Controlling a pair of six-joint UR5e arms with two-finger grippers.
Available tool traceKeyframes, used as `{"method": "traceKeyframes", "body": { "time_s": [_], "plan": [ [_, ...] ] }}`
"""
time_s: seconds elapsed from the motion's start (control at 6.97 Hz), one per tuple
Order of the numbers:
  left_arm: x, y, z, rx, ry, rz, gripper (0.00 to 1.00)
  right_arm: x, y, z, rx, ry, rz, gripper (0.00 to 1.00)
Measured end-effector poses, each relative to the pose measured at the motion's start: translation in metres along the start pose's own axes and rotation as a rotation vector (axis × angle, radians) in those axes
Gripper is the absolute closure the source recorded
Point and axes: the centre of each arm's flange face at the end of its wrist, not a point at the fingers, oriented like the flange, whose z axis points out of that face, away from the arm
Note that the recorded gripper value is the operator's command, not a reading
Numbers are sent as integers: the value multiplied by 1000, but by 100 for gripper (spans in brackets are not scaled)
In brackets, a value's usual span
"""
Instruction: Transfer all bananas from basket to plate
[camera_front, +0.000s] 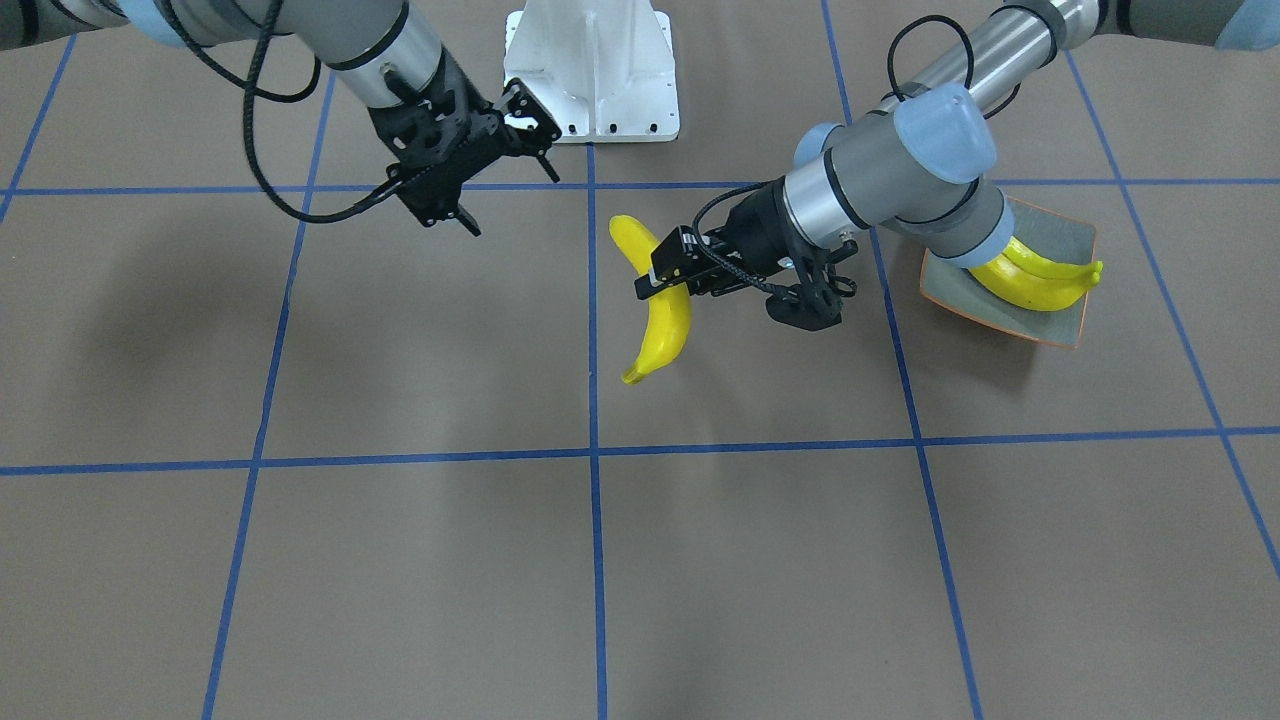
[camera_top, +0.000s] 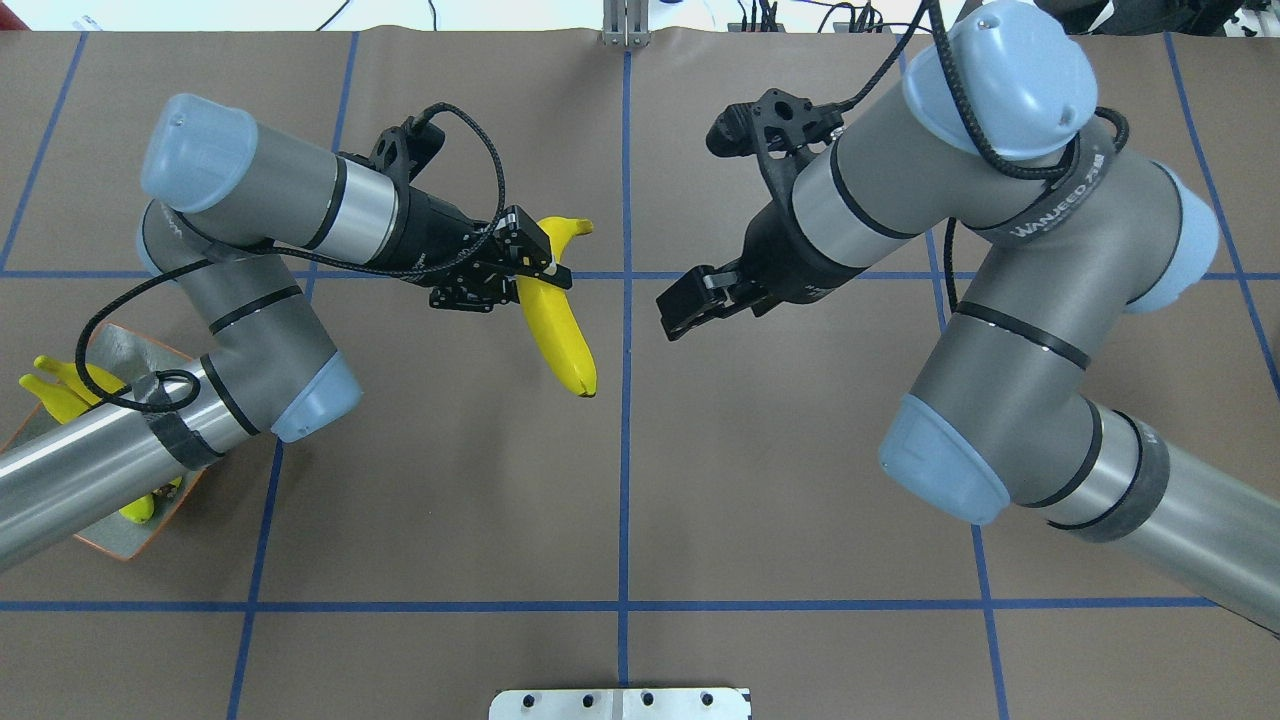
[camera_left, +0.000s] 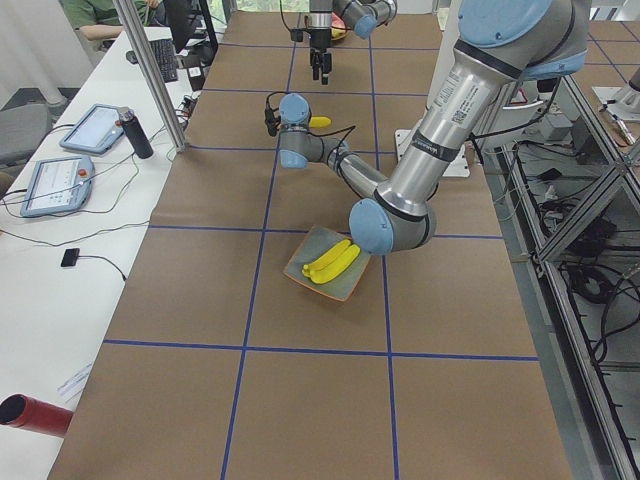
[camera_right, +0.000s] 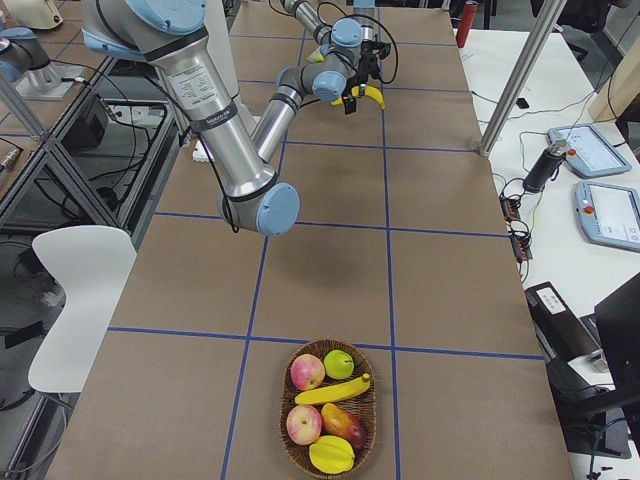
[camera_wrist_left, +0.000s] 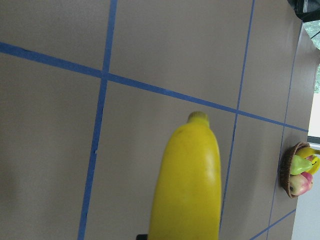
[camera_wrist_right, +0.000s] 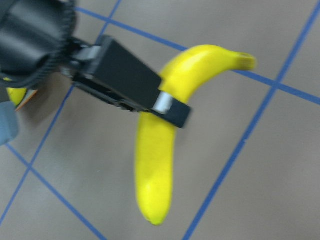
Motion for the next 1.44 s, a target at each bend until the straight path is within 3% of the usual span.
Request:
{"method": "traceKeyframes", "body": {
  "time_s": [0.43,0.72,1.0,1.44],
  "plan": [
    [-52,-4,-76,34,-10,-120,100,63,-21,-22,-23,99,149,1],
    [-91,-36,-180,41,-51,-166,100,87,-27,-24,-23,133,192,1],
    [-137,-51,-265,93,-77,-64,100,100,-27,-19,-26,154,212,1],
    [-199,-32,-304,121,-136,156,100,112,-32,-7,-32,178,227,1]
  ]
}}
